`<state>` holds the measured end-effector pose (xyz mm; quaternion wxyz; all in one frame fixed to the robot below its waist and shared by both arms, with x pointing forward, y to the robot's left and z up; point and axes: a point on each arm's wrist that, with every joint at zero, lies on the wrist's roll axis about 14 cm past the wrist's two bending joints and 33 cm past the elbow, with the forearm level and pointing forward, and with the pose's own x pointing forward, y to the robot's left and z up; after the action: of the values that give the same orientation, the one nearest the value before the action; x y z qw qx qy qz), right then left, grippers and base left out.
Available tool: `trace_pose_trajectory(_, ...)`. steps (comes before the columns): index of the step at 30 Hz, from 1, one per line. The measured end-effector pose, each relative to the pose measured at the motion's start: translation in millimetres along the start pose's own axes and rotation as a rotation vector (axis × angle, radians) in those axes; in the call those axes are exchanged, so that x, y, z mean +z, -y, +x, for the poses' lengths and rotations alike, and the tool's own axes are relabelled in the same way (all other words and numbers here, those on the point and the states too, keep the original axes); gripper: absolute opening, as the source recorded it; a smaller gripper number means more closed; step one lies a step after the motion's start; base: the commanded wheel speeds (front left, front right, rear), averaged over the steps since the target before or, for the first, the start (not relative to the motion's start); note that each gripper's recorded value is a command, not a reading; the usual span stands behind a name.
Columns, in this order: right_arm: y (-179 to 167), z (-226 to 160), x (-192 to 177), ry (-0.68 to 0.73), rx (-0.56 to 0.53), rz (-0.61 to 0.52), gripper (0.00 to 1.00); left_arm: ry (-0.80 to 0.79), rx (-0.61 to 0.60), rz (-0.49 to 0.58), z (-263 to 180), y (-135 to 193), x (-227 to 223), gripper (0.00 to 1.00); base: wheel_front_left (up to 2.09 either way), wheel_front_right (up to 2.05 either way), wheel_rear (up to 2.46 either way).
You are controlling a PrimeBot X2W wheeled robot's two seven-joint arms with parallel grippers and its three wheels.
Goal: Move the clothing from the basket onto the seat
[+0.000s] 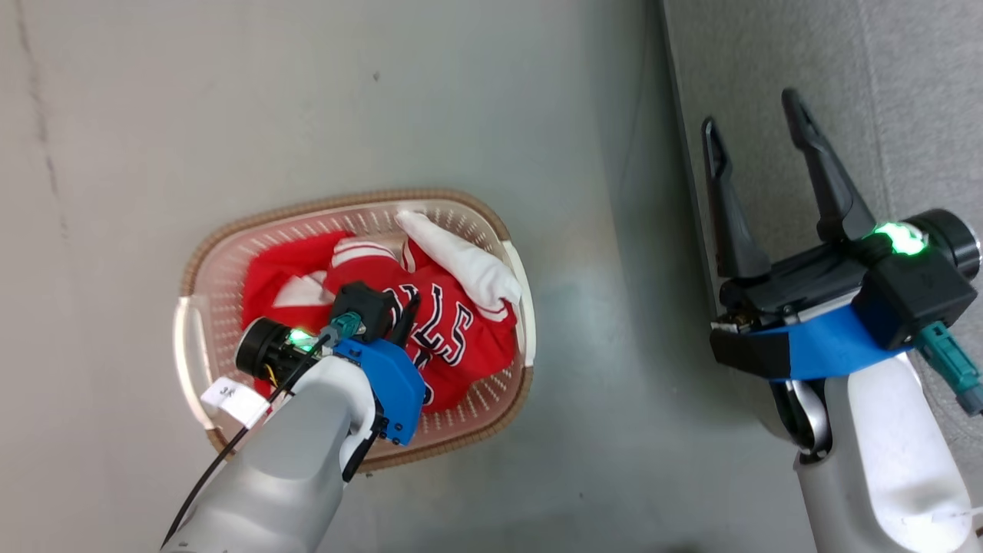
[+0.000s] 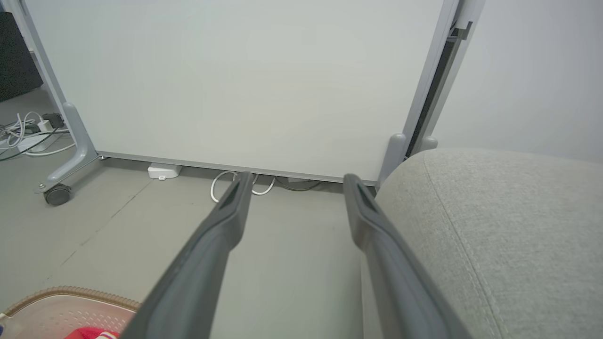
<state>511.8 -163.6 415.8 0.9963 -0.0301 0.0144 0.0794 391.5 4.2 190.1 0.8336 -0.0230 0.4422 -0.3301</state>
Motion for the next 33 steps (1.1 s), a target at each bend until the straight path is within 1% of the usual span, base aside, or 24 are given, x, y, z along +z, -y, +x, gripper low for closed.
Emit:
trace_pose_trajectory(6, -4, -18, 32, 0.048, -0.002, 0.008, 1.0, 0.152, 0.024, 0.021, -31, 6, 47, 0.0, 0.0, 0.0, 0.0)
trace_pose_trajectory(8, -4, -26, 42, 0.061, -0.008, 0.013, 1.0, 0.225, 0.031, 0.031, -43, 7, 72, 0.0, 0.0, 0.0, 0.0)
trace_pose_trajectory(11, -7, -37, 55, 0.079, -0.007, 0.018, 1.0, 0.344, 0.049, 0.054, -67, 7, 109, 0.0, 0.0, 0.0, 0.0)
trace_pose_trajectory(18, -15, -62, 87, 0.14, 0.002, 0.026, 1.0, 0.576, 0.103, 0.118, -127, 17, 168, 0.0, 0.0, 0.0, 0.0)
trace_pose_trajectory(27, -19, -95, 116, 0.202, -0.003, 0.026, 1.0, 0.848, 0.121, 0.238, -205, 48, 239, 0.0, 0.0, 0.0, 0.0)
trace_pose_trajectory(33, -21, -115, 126, 0.226, -0.009, 0.027, 1.0, 0.962, 0.094, 0.299, -241, 77, 264, 0.0, 0.0, 0.0, 0.0)
